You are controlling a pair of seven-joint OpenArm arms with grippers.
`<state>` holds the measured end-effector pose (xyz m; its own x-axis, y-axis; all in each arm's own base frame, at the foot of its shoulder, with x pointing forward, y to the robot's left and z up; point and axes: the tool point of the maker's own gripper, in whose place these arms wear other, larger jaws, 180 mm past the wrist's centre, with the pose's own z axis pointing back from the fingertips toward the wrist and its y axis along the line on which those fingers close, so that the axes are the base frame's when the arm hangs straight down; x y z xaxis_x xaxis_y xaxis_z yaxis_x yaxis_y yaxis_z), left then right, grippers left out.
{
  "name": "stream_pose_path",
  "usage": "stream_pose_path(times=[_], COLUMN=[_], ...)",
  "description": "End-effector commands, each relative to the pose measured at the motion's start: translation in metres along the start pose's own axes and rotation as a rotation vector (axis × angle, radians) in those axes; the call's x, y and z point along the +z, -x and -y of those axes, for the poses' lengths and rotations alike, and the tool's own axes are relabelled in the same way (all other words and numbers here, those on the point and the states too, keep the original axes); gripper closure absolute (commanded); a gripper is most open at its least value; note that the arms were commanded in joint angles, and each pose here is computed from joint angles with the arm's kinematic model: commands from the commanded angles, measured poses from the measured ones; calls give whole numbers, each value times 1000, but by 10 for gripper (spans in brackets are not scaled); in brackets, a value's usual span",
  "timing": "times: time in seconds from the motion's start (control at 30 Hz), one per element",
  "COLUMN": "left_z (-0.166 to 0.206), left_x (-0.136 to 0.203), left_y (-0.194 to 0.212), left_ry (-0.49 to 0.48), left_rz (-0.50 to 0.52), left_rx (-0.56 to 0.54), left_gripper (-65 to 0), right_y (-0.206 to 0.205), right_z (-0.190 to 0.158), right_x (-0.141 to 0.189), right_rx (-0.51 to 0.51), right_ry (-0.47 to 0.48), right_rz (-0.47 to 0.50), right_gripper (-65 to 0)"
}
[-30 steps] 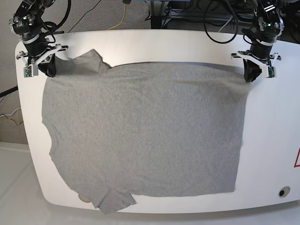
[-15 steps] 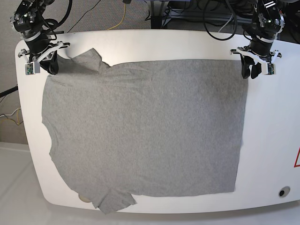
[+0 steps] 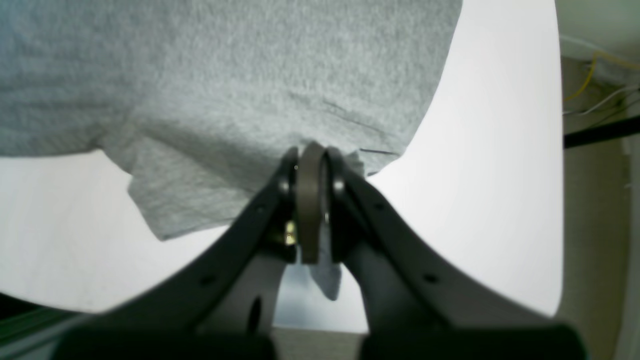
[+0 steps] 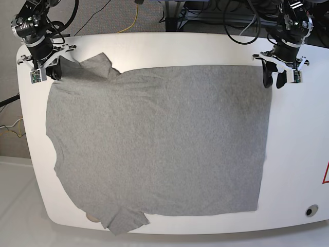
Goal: Fold the T-shirt properly
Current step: 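Pull both held shirt edges outward, stretching the shirt taut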
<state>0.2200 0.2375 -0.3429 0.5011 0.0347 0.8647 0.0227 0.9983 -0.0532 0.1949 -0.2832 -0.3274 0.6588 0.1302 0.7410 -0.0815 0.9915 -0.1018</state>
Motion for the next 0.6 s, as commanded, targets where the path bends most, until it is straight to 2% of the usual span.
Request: stream_pose_path(times=[0.0,0.1,0.23,0.3,0.57], left_z=[4,5,2,-1,-10], left_x=[5,5,4,4,6], left_y=[-32,-38,-40,-38,-35], left_ry=[8,10,8,18,1], left_rz=[90,97,87,77,66], left_rx=[-37,-51,-64,-61,-60], left_gripper=[-214,-183,-68,-47,-121], right_y=[-7,-7,-7,-13,-12], right_z=[12,16,18,9,-3], right_x=[3,3,2,-6,-9], right_rx=[54,68,79,76,61], right_ry=[54,76,87,51,0], right_rz=[-2,-13,-20,1,15], right_gripper=[-5,-4,-4,-4,-5])
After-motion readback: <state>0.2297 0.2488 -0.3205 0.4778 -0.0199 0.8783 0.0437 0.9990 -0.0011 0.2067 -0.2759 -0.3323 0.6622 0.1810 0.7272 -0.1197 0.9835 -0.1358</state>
